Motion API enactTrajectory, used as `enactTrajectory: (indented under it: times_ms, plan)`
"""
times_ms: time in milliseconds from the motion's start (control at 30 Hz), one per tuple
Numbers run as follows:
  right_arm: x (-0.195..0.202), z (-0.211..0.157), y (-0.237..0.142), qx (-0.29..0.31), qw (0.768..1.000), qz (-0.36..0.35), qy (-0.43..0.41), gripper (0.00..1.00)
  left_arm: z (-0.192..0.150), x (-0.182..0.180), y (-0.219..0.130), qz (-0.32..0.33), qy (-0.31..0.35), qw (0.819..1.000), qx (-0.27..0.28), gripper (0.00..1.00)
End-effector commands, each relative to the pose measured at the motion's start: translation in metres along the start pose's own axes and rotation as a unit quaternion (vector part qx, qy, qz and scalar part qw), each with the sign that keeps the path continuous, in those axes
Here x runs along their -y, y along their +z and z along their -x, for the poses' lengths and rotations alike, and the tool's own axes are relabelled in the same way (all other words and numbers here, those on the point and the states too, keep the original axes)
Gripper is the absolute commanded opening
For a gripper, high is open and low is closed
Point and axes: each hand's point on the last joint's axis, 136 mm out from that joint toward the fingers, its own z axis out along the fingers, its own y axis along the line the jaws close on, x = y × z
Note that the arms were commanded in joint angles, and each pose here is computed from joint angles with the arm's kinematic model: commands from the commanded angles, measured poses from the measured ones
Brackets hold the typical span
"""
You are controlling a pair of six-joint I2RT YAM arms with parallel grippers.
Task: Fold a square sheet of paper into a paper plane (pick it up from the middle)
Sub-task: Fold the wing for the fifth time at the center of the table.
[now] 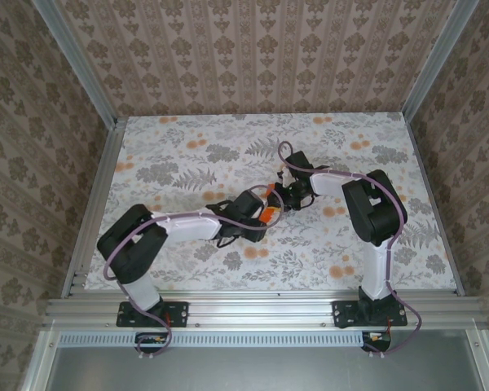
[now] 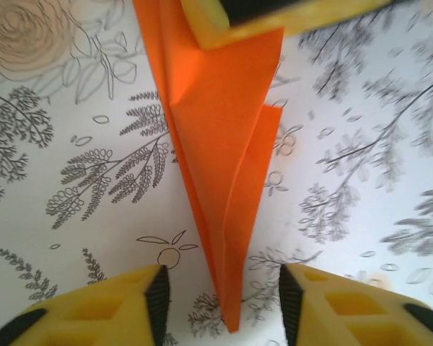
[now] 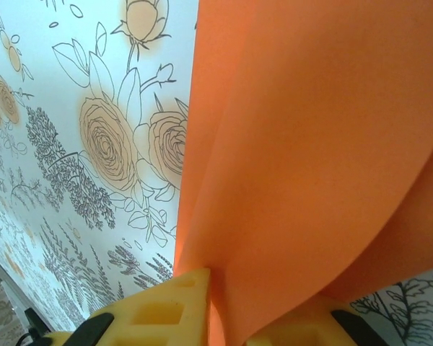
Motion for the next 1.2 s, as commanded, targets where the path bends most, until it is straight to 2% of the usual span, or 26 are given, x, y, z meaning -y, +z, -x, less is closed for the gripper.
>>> enactTrajectory:
  times_ms: [0, 167, 333, 500, 733, 833, 933, 1167]
  plan:
    - [0.033, -0.008, 0.012, -0.019, 0.998, -0.051, 0.011, 0.16, 0.023, 0.015, -0.021, -0.068, -0.033, 0.996, 0.036, 0.50]
    - [0.039, -0.012, 0.017, -0.025, 0.998, -0.058, 0.009, 0.16, 0.039, 0.008, -0.025, -0.099, -0.102, 0.988, 0.064, 0.53]
    - [0.041, -0.014, 0.019, -0.029, 0.998, -0.058, 0.011, 0.16, 0.039, 0.002, -0.012, -0.081, -0.114, 0.989, 0.047, 0.56]
    - [0.040, -0.014, 0.019, -0.029, 0.998, -0.056, 0.012, 0.16, 0.030, -0.006, 0.003, -0.058, -0.112, 0.992, 0.030, 0.53]
    - [0.042, -0.014, 0.021, -0.031, 0.998, -0.058, 0.012, 0.16, 0.021, -0.004, 0.015, -0.008, -0.063, 0.998, 0.015, 0.52]
    - [0.043, -0.014, 0.022, -0.032, 0.998, -0.057, 0.014, 0.16, 0.018, -0.004, 0.020, 0.021, -0.045, 0.999, 0.007, 0.47]
    - [0.043, -0.015, 0.022, -0.033, 0.998, -0.058, 0.015, 0.16, 0.016, -0.007, 0.022, 0.053, -0.030, 0.998, 0.004, 0.38]
    - [0.042, -0.014, 0.022, -0.033, 0.998, -0.057, 0.016, 0.16, 0.013, -0.013, 0.022, 0.090, -0.014, 0.996, 0.002, 0.27]
